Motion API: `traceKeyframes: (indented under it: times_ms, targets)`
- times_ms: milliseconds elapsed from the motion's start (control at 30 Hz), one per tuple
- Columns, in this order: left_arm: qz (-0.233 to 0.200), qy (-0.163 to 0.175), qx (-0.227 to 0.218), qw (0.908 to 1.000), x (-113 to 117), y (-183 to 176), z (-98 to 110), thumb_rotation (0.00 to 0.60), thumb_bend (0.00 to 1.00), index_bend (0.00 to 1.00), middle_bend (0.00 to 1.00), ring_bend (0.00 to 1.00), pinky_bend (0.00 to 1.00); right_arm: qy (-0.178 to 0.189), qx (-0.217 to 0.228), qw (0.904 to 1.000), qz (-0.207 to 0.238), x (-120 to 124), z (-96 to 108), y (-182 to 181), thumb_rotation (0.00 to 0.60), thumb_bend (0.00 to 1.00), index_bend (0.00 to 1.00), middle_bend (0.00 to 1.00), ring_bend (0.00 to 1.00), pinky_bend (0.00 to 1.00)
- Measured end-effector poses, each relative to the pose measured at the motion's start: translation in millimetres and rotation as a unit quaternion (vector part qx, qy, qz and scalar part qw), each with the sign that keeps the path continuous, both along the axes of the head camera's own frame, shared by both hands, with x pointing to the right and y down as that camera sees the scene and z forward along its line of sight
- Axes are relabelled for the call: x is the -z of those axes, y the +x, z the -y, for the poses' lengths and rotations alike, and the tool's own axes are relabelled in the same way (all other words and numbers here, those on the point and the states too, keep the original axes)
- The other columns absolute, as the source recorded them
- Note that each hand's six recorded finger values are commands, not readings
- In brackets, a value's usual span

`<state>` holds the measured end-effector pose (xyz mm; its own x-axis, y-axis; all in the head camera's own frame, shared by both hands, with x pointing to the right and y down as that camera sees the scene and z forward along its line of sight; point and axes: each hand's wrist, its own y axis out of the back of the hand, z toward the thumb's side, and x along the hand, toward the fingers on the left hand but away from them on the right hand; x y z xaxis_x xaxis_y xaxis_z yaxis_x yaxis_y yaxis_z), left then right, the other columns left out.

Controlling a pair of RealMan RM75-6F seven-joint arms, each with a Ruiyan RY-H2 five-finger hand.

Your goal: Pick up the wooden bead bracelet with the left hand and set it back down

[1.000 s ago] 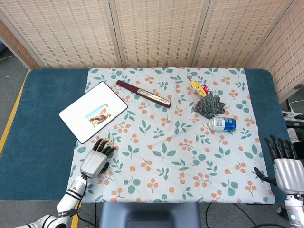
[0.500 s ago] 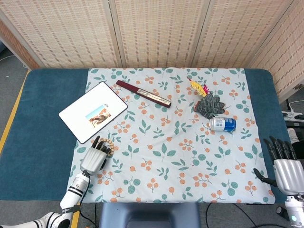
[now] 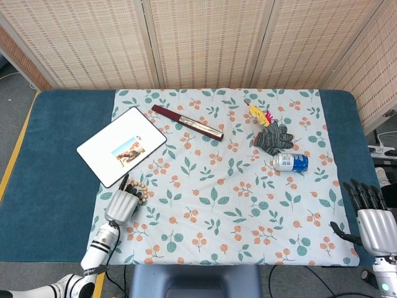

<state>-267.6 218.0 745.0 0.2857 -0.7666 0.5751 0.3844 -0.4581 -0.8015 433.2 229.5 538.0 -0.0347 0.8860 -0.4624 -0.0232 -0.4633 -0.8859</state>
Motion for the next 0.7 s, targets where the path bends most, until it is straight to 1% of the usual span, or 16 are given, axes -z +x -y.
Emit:
traceKeyframes:
  times_ms: [100,233,333,433,467,500,567,633,667,700]
  targets:
    - [-0.002,0.023,0.004,0.9997,6.8,-0.4,7.7,0.6,0.49,0.66,0.72,0.38,0.0,-0.002,-0.001,1.0,0.001,-0.7,0.0,0.1,0.434,0.19,0.0,0.0,0.0,0.0]
    - [-0.005,0.051,0.009,0.9986,18.2,-3.1,21.5,0.6,0.5,0.67,0.73,0.39,0.0,-0.002,-0.003,1.0,0.001,-1.2,0.5,0.6,0.434,0.19,0.0,0.0,0.0,0.0]
    - [-0.013,0.07,0.022,0.9973,26.7,-7.2,33.3,0.6,0.5,0.67,0.73,0.4,0.0,-0.004,-0.004,1.0,0.002,-1.7,0.5,0.8,0.434,0.19,0.0,0.0,0.0,0.0]
    - [-0.035,0.083,0.055,0.9944,34.8,-13.3,48.5,0.6,0.5,0.67,0.73,0.42,0.01,-0.006,-0.004,1.0,0.002,-2.6,0.5,1.3,0.433,0.19,0.0,0.0,0.0,0.0]
    - [-0.045,0.085,0.071,0.9928,37.1,-15.9,54.1,0.6,0.51,0.67,0.74,0.44,0.02,-0.007,-0.004,1.0,0.002,-2.8,0.6,1.5,0.434,0.19,0.0,0.0,0.0,0.0]
    - [-0.062,0.088,0.098,0.9893,40.4,-19.9,62.9,0.6,0.51,0.67,0.74,0.45,0.04,-0.008,-0.004,1.0,0.002,-2.9,0.7,1.6,0.433,0.19,0.0,0.0,0.0,0.0]
    - [-0.095,0.093,0.152,0.9794,45.8,-28.4,78.7,0.6,0.53,0.68,0.77,0.49,0.09,-0.008,-0.004,1.0,0.003,-3.0,0.8,1.3,0.433,0.19,0.0,0.0,0.0,0.0]
    - [-0.142,0.1,0.231,0.9572,52.8,-43.4,99.4,0.6,0.55,0.68,0.79,0.51,0.11,-0.01,-0.003,0.9999,0.005,-3.2,0.6,0.9,0.434,0.19,0.0,0.0,0.0,0.0]
    - [-0.163,0.102,0.267,0.9443,55.4,-51.0,107.9,0.6,0.56,0.69,0.8,0.51,0.11,-0.01,-0.003,0.9999,0.005,-3.3,0.5,0.8,0.435,0.19,0.0,0.0,0.0,0.0]
    - [-0.187,0.105,0.314,0.925,58.7,-62.2,118.5,0.6,0.56,0.69,0.8,0.51,0.11,-0.012,-0.003,0.9999,0.006,-3.6,0.3,0.6,0.434,0.19,0.0,0.0,0.0,0.0]
